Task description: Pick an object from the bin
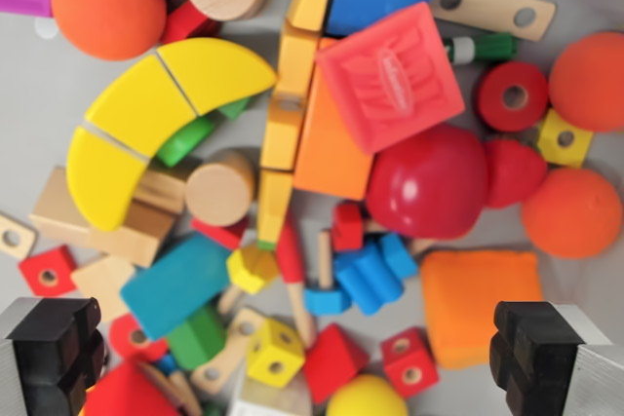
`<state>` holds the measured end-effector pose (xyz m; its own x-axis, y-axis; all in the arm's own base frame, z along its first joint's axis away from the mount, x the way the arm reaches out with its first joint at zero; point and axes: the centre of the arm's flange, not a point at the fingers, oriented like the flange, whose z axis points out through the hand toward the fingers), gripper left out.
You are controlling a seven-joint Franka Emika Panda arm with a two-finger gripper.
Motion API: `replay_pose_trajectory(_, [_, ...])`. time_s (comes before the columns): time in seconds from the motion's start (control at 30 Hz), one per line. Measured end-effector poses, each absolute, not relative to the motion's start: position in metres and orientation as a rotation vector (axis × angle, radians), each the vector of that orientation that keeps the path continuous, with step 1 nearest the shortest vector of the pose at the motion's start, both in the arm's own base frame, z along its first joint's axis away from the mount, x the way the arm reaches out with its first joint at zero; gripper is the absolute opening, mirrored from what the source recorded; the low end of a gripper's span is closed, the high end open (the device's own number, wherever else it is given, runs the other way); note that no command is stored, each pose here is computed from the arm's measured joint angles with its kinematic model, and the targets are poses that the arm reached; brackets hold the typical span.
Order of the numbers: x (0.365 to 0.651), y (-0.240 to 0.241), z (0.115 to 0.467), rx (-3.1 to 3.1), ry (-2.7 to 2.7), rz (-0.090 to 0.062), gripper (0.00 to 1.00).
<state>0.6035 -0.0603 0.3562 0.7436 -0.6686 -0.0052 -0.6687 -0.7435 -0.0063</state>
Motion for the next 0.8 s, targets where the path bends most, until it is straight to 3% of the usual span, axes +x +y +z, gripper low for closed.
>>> replay_pose_trajectory(0.8, [0.641, -0.078, 0.271, -3.078, 0.607, 0.013, 1.00])
